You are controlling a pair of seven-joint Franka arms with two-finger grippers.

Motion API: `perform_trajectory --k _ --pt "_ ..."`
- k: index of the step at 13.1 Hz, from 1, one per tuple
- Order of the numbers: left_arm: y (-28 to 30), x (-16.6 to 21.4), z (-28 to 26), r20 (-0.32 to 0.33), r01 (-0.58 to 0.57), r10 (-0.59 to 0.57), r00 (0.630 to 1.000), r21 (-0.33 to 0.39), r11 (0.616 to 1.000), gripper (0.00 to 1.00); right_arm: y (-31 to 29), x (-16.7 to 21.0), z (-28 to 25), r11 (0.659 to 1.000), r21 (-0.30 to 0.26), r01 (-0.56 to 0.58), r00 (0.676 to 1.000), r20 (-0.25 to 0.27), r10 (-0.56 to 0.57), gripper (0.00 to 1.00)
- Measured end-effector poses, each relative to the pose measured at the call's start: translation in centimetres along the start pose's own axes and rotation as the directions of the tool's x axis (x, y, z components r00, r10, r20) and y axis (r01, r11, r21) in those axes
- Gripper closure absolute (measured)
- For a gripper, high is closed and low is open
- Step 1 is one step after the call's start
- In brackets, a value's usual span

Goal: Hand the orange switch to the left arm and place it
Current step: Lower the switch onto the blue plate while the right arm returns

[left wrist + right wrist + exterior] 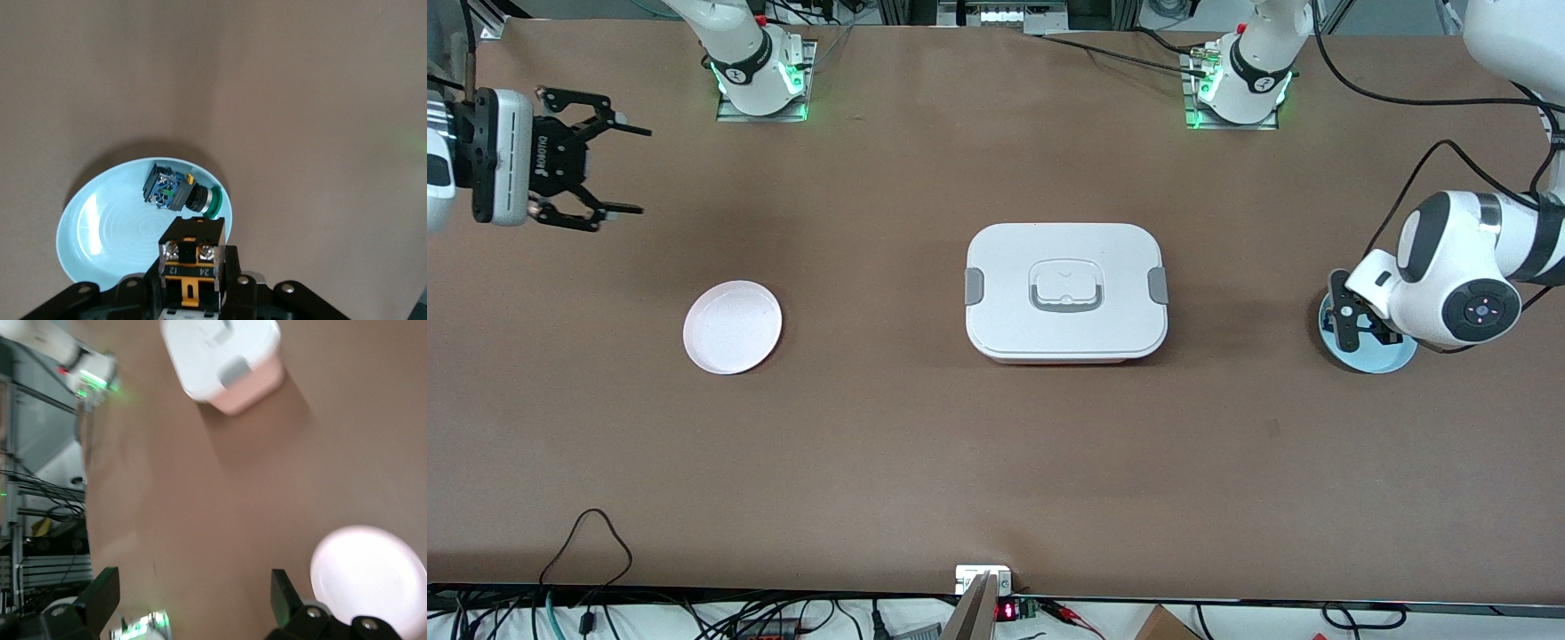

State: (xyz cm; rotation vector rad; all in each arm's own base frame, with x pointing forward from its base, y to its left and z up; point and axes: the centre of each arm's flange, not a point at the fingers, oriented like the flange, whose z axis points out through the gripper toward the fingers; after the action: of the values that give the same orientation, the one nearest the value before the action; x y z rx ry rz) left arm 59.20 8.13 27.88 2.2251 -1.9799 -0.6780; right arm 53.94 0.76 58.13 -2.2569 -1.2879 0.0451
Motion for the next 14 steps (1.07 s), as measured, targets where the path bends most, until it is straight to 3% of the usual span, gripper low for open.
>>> perform_trajectory --k 2,3,5,6,8,11,14 --pt "-1.5 -2.5 2.9 -0.033 -0.033 0.033 0.999 0.022 0.999 0.66 -0.9 0.9 -0.4 0.98 -0.146 -0.133 0.975 0.157 0.156 0.0" --pt "-2.2 -3.8 4.3 -0.047 -0.042 0.044 0.998 0.04 0.998 0.66 -1.7 1.9 -0.4 0.955 -0.224 -0.195 0.95 0.2 0.241 0.0" --pt "-3.0 -5.5 6.6 -0.076 -0.045 0.049 0.996 0.052 0.998 0.66 -3.3 3.5 -0.1 0.873 -0.358 -0.331 0.883 0.209 0.42 0.0" --pt "-3.3 -5.8 7.7 -0.087 -0.052 0.056 0.995 0.05 0.997 0.66 -4.1 4.4 0.1 0.831 -0.414 -0.371 0.855 0.196 0.479 0.0" --pt "-3.9 -6.2 9.4 -0.108 -0.072 0.079 0.991 0.067 0.995 0.66 -5.1 5.0 -0.1 0.77 -0.467 -0.435 0.826 0.135 0.548 0.0" --pt "-4.6 -6.6 10.2 -0.122 -0.087 0.1 0.987 0.109 0.99 0.66 -5.0 3.7 -1.0 0.673 -0.493 -0.552 0.771 0.006 0.637 0.0" --pt "-4.8 -7.0 10.9 -0.132 -0.08 0.096 0.987 0.118 0.99 0.66 -4.1 3.1 0.8 0.627 -0.497 -0.6 0.74 -0.047 0.671 0.0"
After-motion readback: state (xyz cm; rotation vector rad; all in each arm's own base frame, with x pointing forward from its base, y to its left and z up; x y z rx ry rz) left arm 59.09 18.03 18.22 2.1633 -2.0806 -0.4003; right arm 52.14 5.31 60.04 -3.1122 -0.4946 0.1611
